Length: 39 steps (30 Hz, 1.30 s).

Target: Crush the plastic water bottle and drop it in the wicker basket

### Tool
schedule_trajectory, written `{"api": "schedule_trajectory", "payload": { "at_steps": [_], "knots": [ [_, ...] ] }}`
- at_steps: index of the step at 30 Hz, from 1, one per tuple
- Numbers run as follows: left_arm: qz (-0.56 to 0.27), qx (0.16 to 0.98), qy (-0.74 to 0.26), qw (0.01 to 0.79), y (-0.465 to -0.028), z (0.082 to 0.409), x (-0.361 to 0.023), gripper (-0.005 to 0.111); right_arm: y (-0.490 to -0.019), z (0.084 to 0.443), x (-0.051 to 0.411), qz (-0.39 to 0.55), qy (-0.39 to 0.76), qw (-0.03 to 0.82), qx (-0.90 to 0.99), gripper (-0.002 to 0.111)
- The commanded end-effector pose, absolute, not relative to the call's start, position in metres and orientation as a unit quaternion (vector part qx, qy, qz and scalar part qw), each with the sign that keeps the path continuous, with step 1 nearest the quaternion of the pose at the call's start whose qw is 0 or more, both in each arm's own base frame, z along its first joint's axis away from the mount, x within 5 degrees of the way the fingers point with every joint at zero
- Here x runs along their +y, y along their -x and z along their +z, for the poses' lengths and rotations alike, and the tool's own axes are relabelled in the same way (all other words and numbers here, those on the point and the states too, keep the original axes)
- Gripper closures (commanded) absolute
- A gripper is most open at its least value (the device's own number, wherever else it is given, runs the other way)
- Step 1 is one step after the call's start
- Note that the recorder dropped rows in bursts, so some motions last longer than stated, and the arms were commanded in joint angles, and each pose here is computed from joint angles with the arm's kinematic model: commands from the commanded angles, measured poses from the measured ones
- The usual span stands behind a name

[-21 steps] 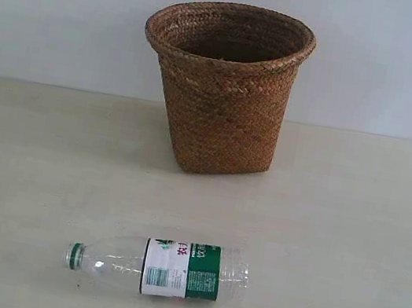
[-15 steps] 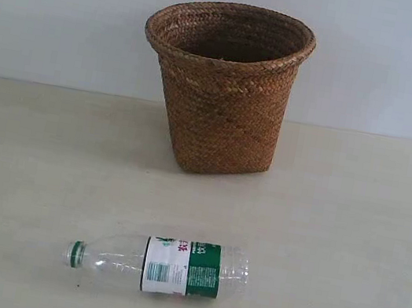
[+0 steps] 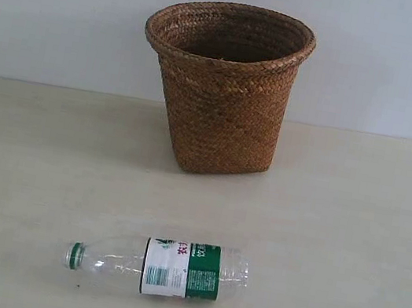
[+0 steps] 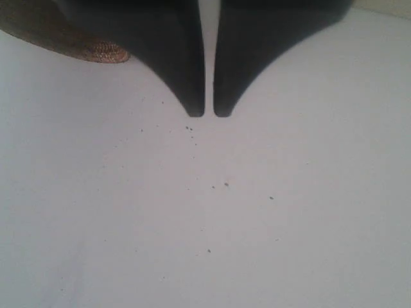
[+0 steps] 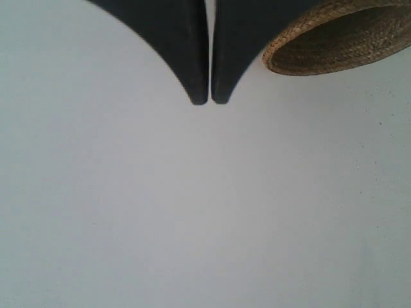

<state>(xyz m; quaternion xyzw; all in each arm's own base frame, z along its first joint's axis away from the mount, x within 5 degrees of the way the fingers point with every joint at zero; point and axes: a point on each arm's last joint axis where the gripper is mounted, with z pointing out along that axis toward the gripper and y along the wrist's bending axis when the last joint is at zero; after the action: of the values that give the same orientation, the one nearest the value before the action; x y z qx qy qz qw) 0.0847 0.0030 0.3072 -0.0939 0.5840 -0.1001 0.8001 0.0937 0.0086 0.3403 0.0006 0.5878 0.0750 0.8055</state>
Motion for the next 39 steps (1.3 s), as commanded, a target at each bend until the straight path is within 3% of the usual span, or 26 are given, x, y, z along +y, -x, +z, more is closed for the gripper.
{"api": "schedule_trajectory", "payload": {
  "at_steps": [1,10,16,19,22,27,33,39],
  "knots": [
    [-0.099,0.607,0.099,0.782,-0.119,0.329,0.003,0.102,-0.126,0.358,0.012,0.06,0.01,0.787,0.614,0.108],
    [-0.051,0.681,0.043,0.729,-0.197,0.343,-0.001,0.102,-0.191,0.368,0.017,0.022,0.043,0.738,0.673,0.108],
    [0.035,0.789,-0.048,0.612,-0.262,0.332,0.0,0.102,-0.233,0.378,0.021,-0.031,0.1,0.675,0.731,0.108],
    [0.081,0.837,-0.085,0.534,-0.283,0.321,0.002,0.102,-0.253,0.379,0.023,-0.051,0.138,0.594,0.791,0.108],
    [0.125,0.857,-0.194,0.46,-0.293,0.314,-0.009,0.102,-0.269,0.373,0.024,-0.06,0.172,0.526,0.831,0.108],
    [0.026,0.852,-0.39,0.349,-0.298,0.3,-0.046,0.102,-0.286,0.352,0.043,0.018,0.249,0.441,0.862,0.108],
    [-0.104,0.778,-0.55,0.285,-0.287,0.282,-0.071,0.102,-0.286,0.333,0.084,0.128,0.355,0.395,0.838,0.108],
    [-0.154,0.746,-0.608,0.223,-0.284,0.258,-0.089,0.102,-0.281,0.301,0.144,0.176,0.436,0.325,0.82,0.108]
  ]
}}
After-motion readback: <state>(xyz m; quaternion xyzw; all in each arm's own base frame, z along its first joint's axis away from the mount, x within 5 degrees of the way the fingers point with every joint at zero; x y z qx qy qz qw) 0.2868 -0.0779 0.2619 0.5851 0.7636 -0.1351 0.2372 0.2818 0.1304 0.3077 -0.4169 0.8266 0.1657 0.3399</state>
